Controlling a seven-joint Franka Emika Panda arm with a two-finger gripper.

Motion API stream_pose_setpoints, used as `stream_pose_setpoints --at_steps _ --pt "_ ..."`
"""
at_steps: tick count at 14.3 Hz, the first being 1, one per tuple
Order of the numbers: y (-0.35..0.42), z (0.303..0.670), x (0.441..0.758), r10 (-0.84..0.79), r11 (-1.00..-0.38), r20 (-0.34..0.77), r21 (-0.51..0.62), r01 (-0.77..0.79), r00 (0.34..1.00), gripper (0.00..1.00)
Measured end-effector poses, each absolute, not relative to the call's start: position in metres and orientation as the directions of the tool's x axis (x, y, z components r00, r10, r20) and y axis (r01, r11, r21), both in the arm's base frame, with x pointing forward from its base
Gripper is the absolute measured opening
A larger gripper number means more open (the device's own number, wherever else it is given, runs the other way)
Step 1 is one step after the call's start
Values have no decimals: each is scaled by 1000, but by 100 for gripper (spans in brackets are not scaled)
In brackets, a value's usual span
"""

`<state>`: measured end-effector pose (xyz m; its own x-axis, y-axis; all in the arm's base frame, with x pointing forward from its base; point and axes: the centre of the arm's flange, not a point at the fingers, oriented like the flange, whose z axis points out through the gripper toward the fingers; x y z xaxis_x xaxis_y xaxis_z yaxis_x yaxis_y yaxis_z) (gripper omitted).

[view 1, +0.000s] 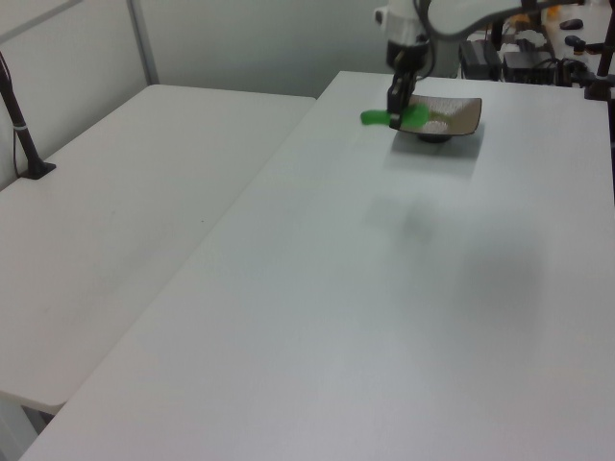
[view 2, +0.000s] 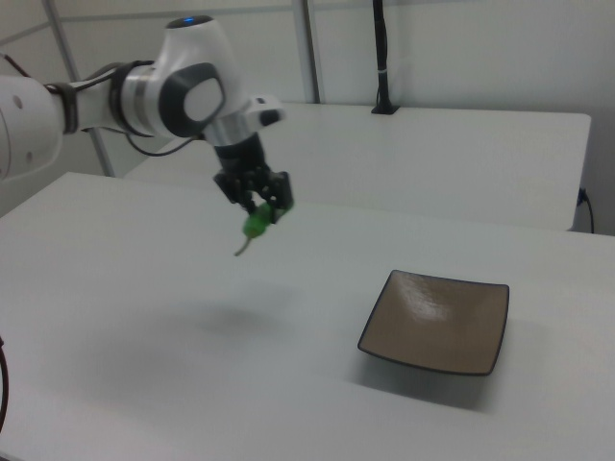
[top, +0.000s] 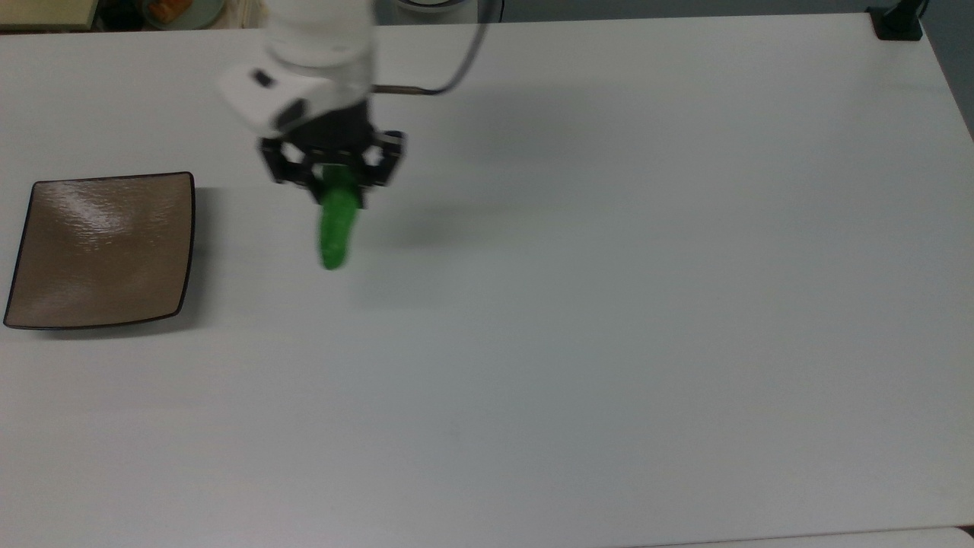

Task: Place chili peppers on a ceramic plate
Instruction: 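Lower the chili pepper onto the plate and open the gripper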

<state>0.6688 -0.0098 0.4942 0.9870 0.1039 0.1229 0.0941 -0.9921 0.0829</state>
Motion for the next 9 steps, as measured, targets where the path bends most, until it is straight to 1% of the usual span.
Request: stream_pose_setpoints --at_steps 2,5,7,9 --pt "-64 495 665 87 -995 132 62 80 987 45" --pt "-144 488 659 40 -999 208 38 33 977 45" --pt "-188 467 654 12 -999 232 40 3 973 45" --pt "-211 455 655 -36 -999 264 25 -44 964 45"
